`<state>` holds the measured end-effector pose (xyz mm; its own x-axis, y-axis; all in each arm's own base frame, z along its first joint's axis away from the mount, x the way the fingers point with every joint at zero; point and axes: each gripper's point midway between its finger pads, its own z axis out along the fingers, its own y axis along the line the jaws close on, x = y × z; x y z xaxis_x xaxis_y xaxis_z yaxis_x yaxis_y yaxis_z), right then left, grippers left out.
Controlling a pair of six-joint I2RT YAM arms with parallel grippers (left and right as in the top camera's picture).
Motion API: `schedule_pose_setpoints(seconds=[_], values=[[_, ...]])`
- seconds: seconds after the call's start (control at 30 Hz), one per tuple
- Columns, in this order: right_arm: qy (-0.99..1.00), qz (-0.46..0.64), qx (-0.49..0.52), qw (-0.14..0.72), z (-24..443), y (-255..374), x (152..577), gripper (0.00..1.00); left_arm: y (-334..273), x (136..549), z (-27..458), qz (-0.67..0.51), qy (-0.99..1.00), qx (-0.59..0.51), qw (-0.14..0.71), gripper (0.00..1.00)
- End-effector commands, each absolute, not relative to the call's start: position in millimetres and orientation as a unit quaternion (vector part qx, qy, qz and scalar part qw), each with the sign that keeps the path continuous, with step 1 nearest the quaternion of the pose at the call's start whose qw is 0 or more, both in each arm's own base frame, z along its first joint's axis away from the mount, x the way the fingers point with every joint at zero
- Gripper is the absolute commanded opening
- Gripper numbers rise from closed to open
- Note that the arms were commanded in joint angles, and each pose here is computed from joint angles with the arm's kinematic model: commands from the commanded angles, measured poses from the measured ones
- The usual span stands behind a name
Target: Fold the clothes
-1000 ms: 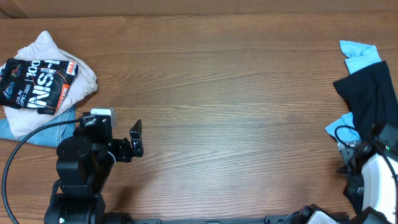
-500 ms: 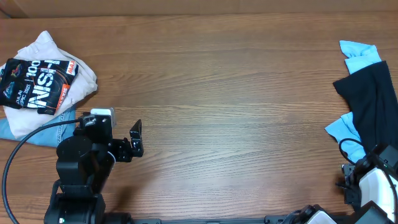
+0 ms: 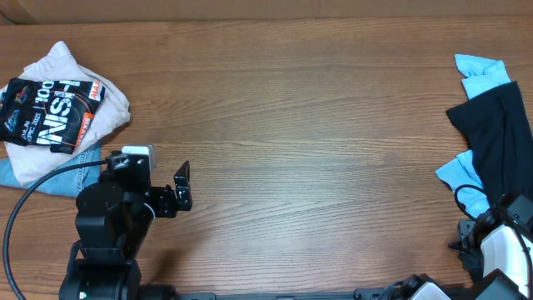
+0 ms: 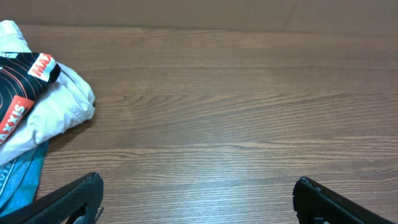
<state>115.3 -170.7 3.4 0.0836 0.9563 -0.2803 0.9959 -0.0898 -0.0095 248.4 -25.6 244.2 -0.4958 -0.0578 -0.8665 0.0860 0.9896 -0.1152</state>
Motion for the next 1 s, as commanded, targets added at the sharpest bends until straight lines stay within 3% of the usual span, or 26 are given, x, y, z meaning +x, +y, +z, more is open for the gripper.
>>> schedule_pose_setpoints(seconds=[0.0,0.2,0.47,0.57,0.7,0.77,0.83,0.93,0.97], values=[[0.702,-0.047,0.703,0.103,7.6,-163.0,137.1,0.04,-26.1,249.0,255.6,-0.079,0.855,0.005,0.513,1.0],[0.766,0.07,0.618,0.164,75.7,-151.6,195.9,0.04,-26.1,250.9,259.3,-0.079,0.85,0.006,0.52,1.0],[0.875,0.186,0.344,0.285,201.1,-59.9,275.9,0.04,-26.2,250.9,259.2,-0.079,0.85,0.006,0.52,1.0],[0.899,0.172,0.279,0.288,208.4,-26.4,287.0,0.04,-26.2,250.3,258.1,-0.079,0.852,0.006,0.518,1.0],[0.899,0.068,0.356,0.245,183.1,-34.9,272.4,0.04,-26.0,248.3,254.3,-0.079,0.856,0.005,0.511,1.0],[0.884,0.029,0.409,0.225,170.2,-47.2,264.0,0.1,-26.1,248.0,253.6,-0.079,0.857,0.005,0.509,1.0],[0.87,0.007,0.447,0.207,156.2,-57.6,258.2,0.39,-26.0,248.4,254.2,-0.079,0.856,0.005,0.511,1.0],[0.848,-0.005,0.501,0.174,129.3,-71.2,249.8,0.63,-25.6,248.4,254.1,-0.078,0.856,0.004,0.511,1.0],[0.842,-0.009,0.513,0.165,120.8,-75.9,246.7,0.65,-25.6,248.4,254.1,-0.078,0.856,0.004,0.511,1.0]])
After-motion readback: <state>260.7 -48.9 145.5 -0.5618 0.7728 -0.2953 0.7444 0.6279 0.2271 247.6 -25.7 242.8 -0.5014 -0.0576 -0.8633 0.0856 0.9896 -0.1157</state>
